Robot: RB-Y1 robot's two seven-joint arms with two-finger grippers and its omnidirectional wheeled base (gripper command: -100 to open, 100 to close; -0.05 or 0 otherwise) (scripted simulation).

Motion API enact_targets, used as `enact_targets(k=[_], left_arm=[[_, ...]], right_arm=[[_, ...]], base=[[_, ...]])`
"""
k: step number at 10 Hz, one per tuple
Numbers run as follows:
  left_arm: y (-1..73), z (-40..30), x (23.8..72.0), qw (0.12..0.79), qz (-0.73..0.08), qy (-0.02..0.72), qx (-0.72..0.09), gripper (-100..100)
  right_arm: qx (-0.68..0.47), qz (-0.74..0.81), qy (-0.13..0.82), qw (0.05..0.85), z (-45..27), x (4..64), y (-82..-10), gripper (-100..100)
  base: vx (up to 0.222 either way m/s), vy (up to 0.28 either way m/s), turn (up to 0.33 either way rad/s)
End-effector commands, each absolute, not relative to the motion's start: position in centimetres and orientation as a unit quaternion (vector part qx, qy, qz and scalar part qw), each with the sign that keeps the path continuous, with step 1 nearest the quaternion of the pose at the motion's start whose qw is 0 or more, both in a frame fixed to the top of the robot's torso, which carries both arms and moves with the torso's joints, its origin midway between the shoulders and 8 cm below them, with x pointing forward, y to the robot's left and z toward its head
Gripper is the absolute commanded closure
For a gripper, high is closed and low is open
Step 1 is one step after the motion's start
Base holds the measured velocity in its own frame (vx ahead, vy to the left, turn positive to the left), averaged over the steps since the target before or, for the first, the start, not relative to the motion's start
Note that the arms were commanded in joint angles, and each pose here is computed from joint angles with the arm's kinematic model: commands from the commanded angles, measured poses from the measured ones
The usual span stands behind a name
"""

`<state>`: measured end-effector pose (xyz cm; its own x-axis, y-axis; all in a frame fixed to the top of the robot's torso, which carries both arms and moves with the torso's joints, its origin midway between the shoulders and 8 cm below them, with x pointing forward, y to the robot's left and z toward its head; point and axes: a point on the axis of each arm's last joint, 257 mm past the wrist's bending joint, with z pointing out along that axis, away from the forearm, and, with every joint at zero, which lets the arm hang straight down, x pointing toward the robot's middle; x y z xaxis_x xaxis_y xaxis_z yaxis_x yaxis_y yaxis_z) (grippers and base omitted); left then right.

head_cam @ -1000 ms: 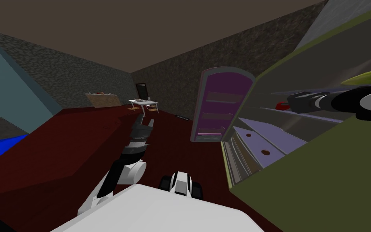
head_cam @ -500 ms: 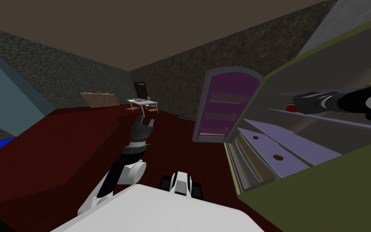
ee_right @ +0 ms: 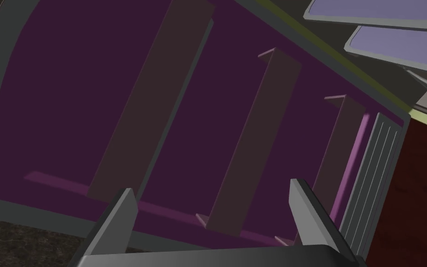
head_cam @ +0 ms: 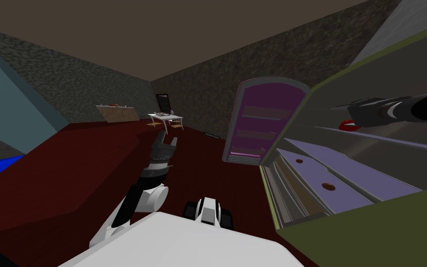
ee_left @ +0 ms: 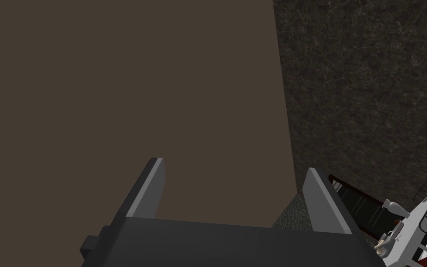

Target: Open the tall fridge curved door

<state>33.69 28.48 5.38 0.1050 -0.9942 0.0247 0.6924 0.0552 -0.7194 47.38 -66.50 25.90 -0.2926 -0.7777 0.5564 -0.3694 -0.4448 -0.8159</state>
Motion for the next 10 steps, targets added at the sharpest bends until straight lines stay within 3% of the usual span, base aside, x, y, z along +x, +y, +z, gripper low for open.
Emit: enact_targets(k=[1,4,5,10], left_arm=[[28.5,5.4,33.7,0.681,-0.619,0.253,-0.298,0],[28.5,5.4,33.7,0.681,-0.619,0.253,-0.298,0],[28.5,5.4,33.7,0.681,-0.619,0.253,-0.298,0],[28.5,5.4,33.7,0.681,-0.619,0.253,-0.298,0]], right_arm=[[-0.57,-0.629,0.505,0.16,27.1,46.7,-66.2,-100],[-0.567,-0.63,0.507,0.158,28.3,46.0,-66.0,-100],[-0.567,-0.629,0.507,0.157,28.4,45.9,-66.0,0],[-0.567,-0.629,0.507,0.157,28.4,45.9,-66.0,0]], base=[[-0.007,-0.027,0.042],[0.005,-0.032,0.048],[0.0,0.0,0.0],[0.0,0.0,0.0]])
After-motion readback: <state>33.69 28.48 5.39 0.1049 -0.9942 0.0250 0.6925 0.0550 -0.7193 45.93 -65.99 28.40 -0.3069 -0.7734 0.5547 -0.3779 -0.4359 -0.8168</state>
